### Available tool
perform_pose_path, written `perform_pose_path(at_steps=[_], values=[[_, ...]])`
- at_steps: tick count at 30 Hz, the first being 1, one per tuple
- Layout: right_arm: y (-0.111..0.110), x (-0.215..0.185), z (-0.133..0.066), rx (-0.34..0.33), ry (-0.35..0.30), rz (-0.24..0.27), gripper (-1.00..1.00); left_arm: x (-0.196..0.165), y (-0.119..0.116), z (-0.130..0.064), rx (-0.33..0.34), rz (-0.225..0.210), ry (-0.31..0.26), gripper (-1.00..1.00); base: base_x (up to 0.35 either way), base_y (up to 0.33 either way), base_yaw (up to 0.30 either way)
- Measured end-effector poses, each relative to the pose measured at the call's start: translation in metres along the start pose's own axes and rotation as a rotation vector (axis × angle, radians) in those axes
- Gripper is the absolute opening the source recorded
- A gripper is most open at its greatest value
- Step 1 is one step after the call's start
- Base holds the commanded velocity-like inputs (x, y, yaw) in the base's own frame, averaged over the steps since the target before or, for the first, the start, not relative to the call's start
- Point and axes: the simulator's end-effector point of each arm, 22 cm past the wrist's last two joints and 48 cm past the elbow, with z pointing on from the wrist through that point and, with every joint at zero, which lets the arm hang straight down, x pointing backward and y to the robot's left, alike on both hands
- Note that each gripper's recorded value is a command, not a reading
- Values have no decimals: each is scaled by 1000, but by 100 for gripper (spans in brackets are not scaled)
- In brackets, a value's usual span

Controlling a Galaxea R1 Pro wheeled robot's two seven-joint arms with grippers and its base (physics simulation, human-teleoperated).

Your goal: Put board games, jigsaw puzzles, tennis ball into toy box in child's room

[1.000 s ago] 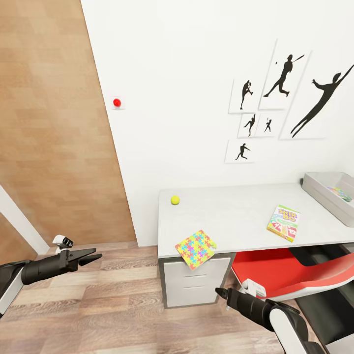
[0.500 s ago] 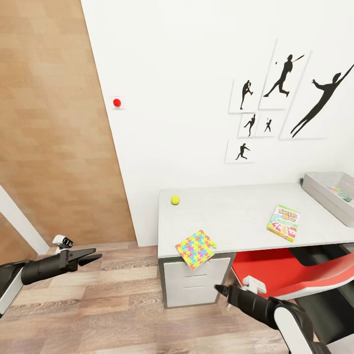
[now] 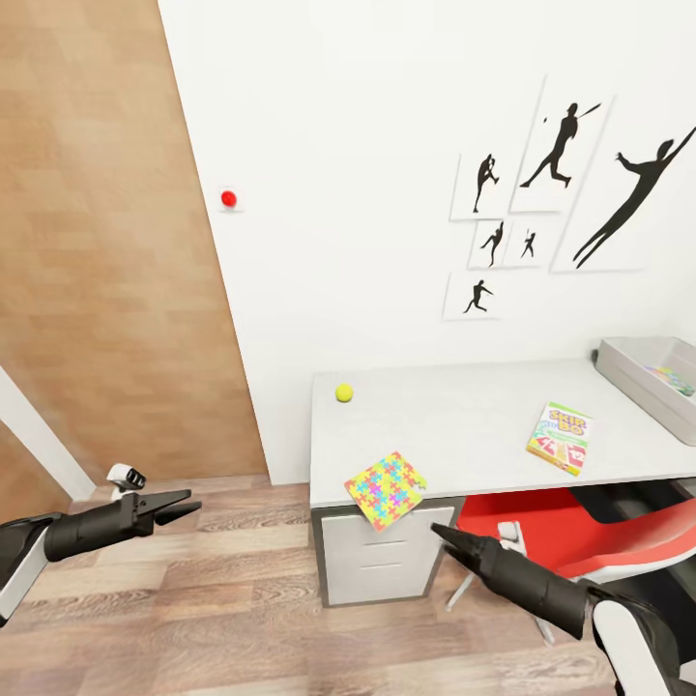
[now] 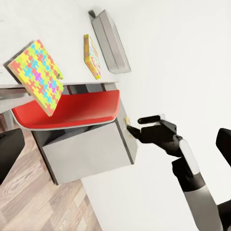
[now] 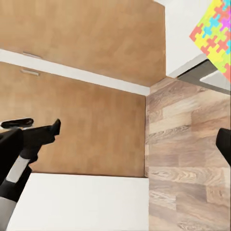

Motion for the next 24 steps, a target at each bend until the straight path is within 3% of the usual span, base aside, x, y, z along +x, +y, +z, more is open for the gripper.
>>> perform_pose_path(at_steps=[4, 7, 13, 19, 24], values=[[31, -9, -7, -165, -33, 6, 100, 6, 13, 5, -10, -31, -5, 100, 0, 0, 0], [38, -11, -9, -212, -42, 8, 100, 16, 28, 25, -26, -61, -5, 100, 0, 0, 0], [35, -15, -11, -221, -47, 1, 100, 40, 74, 74, -163, -111, 6, 100, 0, 0, 0], [27, -16, -9, -213, -48, -3, 100, 66, 107, 108, -230, -179, 2, 100, 0, 0, 0], [18, -21, -11, -194, -65, -4, 100, 91, 129, 133, -234, -207, -25, 100, 0, 0, 0]])
